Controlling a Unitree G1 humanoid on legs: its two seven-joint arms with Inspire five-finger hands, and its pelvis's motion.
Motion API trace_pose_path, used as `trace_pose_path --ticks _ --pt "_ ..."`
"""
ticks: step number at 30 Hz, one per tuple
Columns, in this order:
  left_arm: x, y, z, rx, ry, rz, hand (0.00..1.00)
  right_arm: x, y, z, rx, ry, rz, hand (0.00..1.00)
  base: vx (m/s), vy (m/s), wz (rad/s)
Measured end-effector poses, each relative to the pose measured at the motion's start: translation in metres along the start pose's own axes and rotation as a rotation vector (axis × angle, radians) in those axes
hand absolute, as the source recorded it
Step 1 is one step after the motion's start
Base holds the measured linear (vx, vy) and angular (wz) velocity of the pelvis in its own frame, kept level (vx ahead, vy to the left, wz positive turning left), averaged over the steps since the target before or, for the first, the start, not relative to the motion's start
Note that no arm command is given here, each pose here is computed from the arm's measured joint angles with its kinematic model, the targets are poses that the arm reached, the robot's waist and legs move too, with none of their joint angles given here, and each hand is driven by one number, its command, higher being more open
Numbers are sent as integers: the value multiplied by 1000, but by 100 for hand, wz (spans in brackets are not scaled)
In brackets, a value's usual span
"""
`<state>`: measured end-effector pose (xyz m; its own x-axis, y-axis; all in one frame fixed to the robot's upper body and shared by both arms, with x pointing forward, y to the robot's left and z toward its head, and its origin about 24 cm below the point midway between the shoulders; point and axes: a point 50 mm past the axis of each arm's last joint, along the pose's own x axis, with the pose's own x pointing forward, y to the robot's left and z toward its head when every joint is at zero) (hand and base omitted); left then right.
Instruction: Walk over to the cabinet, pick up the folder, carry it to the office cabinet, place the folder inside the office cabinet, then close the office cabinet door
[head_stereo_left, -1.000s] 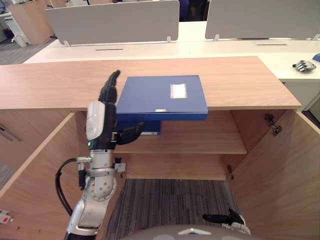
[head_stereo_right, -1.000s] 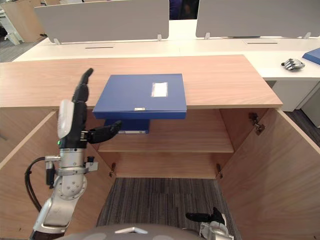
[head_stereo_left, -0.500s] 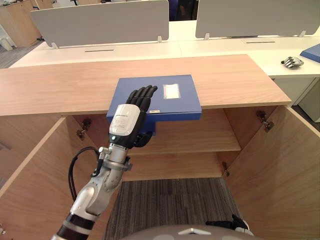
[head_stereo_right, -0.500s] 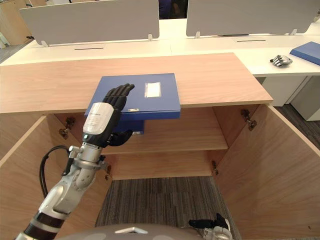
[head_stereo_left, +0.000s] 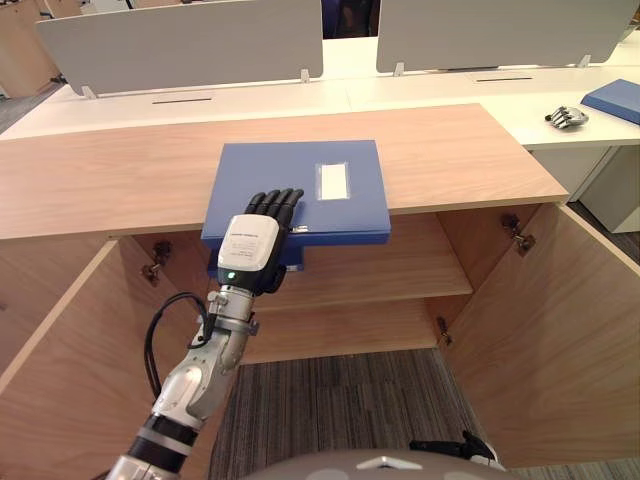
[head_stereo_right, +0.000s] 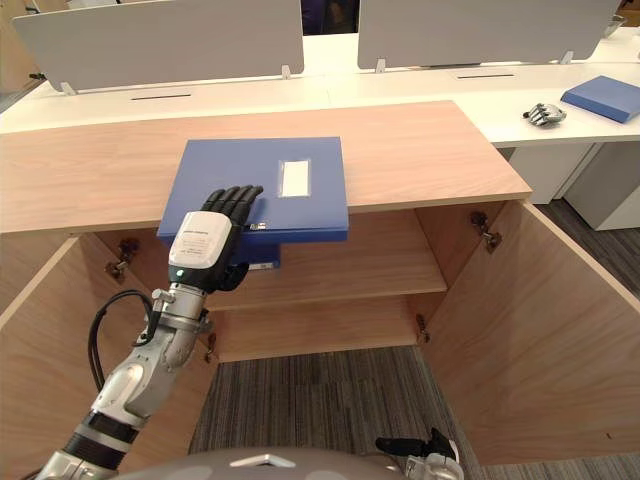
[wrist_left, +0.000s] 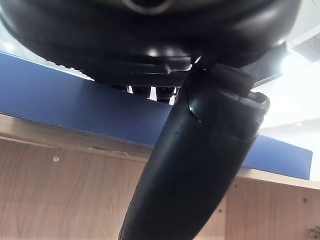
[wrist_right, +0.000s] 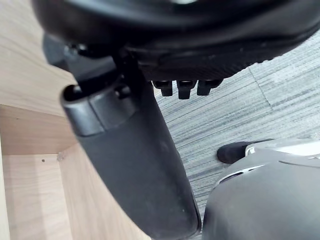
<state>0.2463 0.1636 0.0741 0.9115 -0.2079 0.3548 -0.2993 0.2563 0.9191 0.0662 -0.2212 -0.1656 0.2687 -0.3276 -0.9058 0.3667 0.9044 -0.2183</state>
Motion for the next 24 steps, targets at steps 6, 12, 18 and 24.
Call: trace_pose_path --ticks 6,12,18,24 --pt "14 15 -6 20 27 109 0 0 1 0 61 7 10 100 -6 1 0" --pt "23 25 -2 -39 56 198 0 0 3 0 99 8 27 100 0 0 0" --pt "11 41 11 -241 108 307 0 -1 7 5 124 -23 37 100 -4 3 -2" --pt "-1 66 20 -557 184 494 0 -12 30 34 205 -187 97 100 -18 -4 -7"
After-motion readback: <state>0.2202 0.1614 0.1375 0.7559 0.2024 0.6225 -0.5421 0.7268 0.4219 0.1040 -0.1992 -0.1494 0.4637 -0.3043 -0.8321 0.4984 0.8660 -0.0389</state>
